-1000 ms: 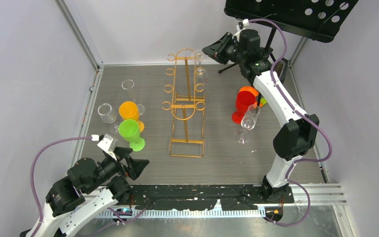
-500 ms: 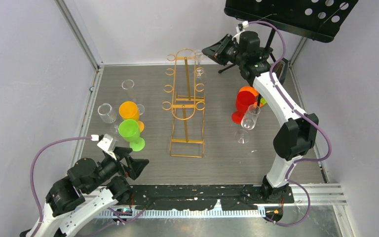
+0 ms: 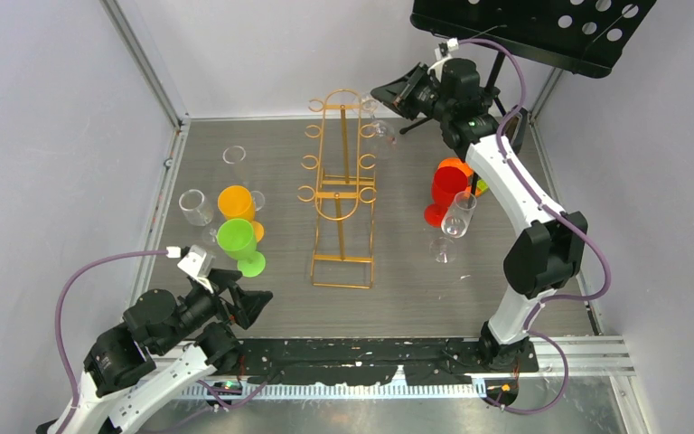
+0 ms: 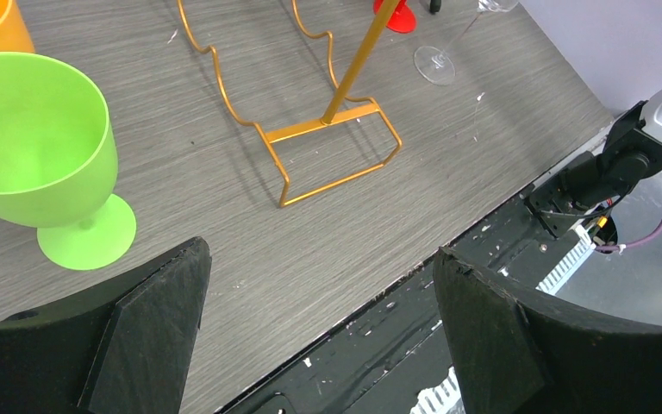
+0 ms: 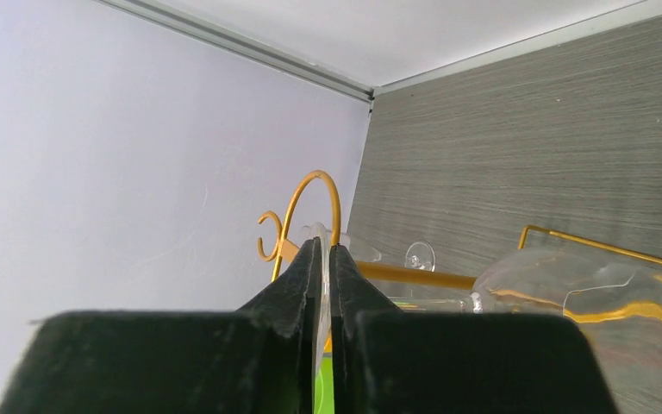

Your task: Take the wine glass off the wine glass rack

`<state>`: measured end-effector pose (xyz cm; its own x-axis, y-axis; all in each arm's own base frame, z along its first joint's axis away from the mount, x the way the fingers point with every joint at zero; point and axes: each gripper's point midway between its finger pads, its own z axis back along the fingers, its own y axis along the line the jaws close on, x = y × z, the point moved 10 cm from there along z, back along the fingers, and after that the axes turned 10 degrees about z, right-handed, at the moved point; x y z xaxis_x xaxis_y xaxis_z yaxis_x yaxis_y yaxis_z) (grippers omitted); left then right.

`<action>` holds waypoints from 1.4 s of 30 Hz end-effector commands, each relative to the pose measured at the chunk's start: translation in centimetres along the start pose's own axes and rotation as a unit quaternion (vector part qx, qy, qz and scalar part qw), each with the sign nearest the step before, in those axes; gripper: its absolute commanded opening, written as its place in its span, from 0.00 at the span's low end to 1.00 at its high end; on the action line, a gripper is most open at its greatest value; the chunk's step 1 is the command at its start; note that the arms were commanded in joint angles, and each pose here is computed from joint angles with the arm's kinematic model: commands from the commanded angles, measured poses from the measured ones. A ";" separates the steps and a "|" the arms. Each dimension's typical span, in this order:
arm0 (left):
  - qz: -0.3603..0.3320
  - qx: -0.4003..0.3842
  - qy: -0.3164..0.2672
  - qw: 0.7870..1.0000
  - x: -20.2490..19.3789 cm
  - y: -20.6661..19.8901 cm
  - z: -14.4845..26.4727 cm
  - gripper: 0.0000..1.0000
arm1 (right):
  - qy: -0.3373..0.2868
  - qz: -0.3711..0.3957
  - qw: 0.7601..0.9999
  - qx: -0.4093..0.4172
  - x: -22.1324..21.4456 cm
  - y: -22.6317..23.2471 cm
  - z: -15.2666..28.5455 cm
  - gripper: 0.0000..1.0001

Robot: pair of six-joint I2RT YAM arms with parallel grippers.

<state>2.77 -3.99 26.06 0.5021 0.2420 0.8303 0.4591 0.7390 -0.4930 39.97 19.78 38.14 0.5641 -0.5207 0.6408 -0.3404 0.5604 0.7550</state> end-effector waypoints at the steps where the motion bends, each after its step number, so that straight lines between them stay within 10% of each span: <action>1: 0.008 0.005 -0.014 1.000 0.4 -0.2 -0.3 0.97 | -0.007 0.016 1.000 0.015 0.4 1.5 1.6 0.06; 42: 0.008 0.006 -0.012 1.000 0.4 -0.2 -0.4 0.97 | -0.106 -0.024 0.994 0.018 3.4 3.1 4.9 0.06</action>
<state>2.78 -4.01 26.08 0.5071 0.2561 0.8230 0.4468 0.7384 -0.5051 38.79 17.86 39.36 0.5172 -0.6273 0.5823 -0.2453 0.5432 0.8030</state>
